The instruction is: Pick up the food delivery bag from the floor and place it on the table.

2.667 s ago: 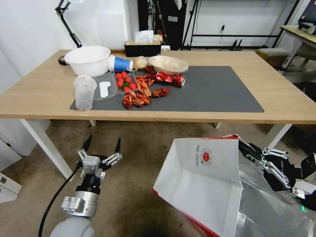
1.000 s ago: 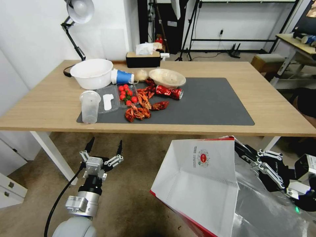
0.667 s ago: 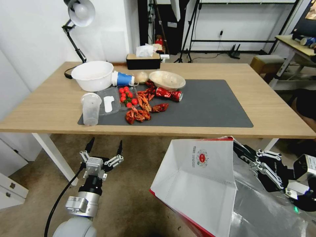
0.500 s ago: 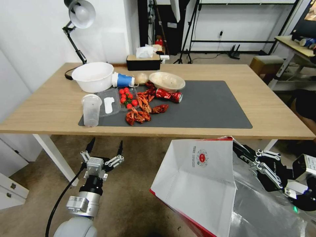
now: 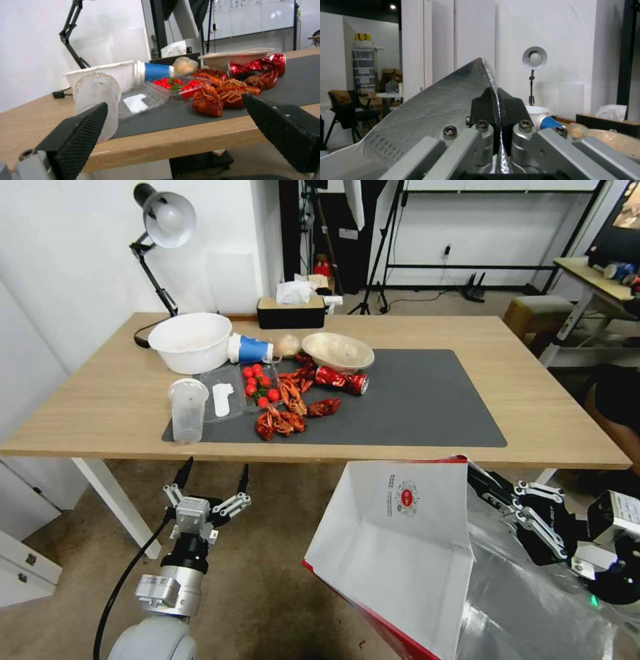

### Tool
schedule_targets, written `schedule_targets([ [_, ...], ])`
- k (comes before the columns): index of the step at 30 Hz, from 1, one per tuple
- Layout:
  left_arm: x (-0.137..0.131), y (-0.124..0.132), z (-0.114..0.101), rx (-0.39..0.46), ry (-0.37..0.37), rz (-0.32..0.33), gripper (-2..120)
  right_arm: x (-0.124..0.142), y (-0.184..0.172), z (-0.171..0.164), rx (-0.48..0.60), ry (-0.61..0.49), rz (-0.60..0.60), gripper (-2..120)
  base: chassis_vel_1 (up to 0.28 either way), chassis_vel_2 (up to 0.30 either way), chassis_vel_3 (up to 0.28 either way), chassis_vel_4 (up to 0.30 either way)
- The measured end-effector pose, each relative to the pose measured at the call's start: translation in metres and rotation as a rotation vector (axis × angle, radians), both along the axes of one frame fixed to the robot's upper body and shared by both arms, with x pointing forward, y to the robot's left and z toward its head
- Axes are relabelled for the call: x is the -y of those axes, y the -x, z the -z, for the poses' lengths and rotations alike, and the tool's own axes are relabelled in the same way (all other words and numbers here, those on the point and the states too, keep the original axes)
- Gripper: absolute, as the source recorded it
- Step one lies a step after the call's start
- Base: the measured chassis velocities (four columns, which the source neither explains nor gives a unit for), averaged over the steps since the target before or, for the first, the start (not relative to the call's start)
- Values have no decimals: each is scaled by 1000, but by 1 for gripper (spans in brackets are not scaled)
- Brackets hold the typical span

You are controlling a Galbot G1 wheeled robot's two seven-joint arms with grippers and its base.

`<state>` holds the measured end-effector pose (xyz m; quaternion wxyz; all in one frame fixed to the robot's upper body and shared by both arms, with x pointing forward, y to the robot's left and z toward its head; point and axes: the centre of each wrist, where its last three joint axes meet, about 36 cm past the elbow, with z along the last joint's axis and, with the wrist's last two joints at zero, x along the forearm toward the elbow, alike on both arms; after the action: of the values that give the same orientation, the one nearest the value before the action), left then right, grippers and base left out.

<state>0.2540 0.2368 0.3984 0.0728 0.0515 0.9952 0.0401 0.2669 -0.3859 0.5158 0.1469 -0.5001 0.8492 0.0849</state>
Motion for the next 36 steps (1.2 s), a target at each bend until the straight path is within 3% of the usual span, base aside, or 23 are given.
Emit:
schedule_targets([
  [13,-1,-2,1,11,12,-2,100,-2,0,-1,2,3,-1,0,0,0,0,0],
  [22,0,-2,1,47,42,33,100,-2,0,-1,1,3,0,0,0,0,0,0],
  [36,-2,-1,-3,59,24,31,100,-10,0,-8,21,-22,-16,0,0,0,0,0],
])
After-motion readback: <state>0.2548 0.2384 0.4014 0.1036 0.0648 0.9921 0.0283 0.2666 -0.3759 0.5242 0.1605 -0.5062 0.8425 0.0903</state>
